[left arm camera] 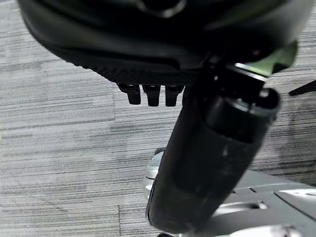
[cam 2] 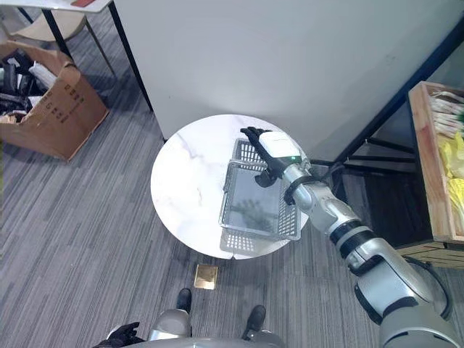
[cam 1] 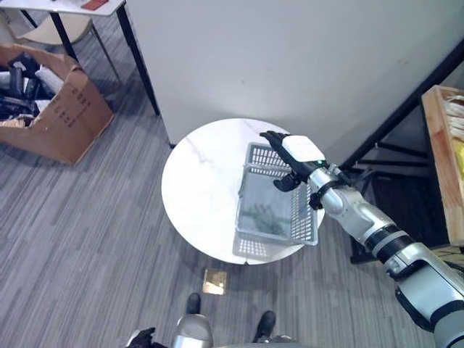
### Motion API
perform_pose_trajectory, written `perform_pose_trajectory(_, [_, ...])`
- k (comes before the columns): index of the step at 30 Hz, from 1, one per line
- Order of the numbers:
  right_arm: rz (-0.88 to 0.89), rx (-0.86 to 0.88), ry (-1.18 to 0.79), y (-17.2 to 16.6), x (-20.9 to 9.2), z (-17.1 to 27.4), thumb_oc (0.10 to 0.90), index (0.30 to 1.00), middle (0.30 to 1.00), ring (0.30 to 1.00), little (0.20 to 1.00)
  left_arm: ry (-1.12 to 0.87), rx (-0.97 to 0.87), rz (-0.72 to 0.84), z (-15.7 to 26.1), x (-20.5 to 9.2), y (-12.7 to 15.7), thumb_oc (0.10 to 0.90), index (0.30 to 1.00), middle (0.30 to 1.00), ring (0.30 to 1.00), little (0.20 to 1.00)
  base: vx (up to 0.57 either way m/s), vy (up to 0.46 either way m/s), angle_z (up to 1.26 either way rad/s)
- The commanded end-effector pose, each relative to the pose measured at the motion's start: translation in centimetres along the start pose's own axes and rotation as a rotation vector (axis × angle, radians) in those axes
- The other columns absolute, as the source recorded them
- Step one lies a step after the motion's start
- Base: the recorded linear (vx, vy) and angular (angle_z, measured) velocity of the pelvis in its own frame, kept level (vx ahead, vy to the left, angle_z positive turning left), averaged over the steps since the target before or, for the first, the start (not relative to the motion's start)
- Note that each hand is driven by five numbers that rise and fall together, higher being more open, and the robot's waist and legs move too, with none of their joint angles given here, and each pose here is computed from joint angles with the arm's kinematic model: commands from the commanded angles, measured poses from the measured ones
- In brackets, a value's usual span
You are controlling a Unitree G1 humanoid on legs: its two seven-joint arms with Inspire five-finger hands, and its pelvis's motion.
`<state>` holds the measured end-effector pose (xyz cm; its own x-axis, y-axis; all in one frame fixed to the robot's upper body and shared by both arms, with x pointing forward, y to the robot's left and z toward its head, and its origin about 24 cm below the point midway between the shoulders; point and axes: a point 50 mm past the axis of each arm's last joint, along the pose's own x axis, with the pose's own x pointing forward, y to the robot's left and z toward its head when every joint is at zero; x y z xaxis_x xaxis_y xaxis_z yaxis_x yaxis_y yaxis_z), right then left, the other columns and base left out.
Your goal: Get the vegetables into the basket
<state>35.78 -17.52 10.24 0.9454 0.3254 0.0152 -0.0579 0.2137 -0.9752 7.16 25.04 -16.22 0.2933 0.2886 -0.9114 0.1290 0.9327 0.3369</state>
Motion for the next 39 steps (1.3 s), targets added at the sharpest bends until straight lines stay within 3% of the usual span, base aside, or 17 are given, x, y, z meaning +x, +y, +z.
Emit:
perform_pose_trajectory(1, [-0.189,-0.022,-0.086,-5.8,2.7,2.4,0.900,1.000,1.000,1.000,1.000,0.003,0.026,0.032,0.4,0.1,0.9,0.900,1.000,1.000,1.000,1.000,-0.01,0.005,0.04])
perform_pose_trajectory(10, [-0.190,-0.042,0.054,-5.9,3.4,0.0,0.900,1.000,1.000,1.000,1.000,-0.047,0.029,0.037,2.1,0.3,0.7,0.900,1.000,1.000,1.000,1.000,0.00,0.000,0.00])
perform_pose_trajectory(13, [-0.178,-0.053,0.094,-5.6,3.5,-0.6,0.435,0.349,0.349,0.349,0.349,-0.060,0.031,0.038,2.6,0.3,0.7,0.900,1.000,1.000,1.000,1.000,0.00,0.000,0.00])
perform_pose_trajectory(14, [-0.170,-0.069,0.109,-5.5,3.6,-0.9,0.435,0.349,0.349,0.349,0.349,-0.066,0.036,0.038,2.7,0.3,0.7,0.900,1.000,1.000,1.000,1.000,0.00,0.000,0.00])
perform_pose_trajectory(15, [-0.160,-0.079,0.113,-5.4,3.6,-0.9,0.400,0.300,0.300,0.300,0.300,-0.066,0.038,0.036,2.7,0.3,0.6,0.900,1.000,1.000,1.000,1.000,0.00,0.000,0.00])
perform_pose_trajectory(31, [-0.036,-0.025,0.415,-1.5,0.2,-7.4,0.400,0.300,0.300,0.300,0.300,-0.038,0.079,-0.005,1.7,0.2,-0.2,0.900,1.000,1.000,1.000,1.000,0.00,0.000,0.00])
perform_pose_trajectory(32, [-0.108,0.073,0.392,-2.0,0.2,-7.0,0.400,0.300,0.300,0.300,0.300,-0.031,0.062,0.000,1.6,0.2,-0.1,0.900,1.000,1.000,1.000,1.000,0.00,0.000,0.00])
perform_pose_trajectory(35, [-0.188,0.125,0.236,-3.7,0.3,-4.8,0.400,0.300,0.300,0.300,0.300,0.002,0.035,0.011,0.7,0.1,0.2,0.900,1.000,1.000,1.000,1.000,0.01,0.014,-0.04])
perform_pose_trajectory(39, [-0.256,0.229,0.080,-5.3,-2.3,-3.2,0.400,0.300,0.300,0.300,0.300,0.062,0.015,0.011,-1.0,-0.1,0.5,0.900,1.000,1.000,1.000,1.000,0.02,0.029,-0.17])
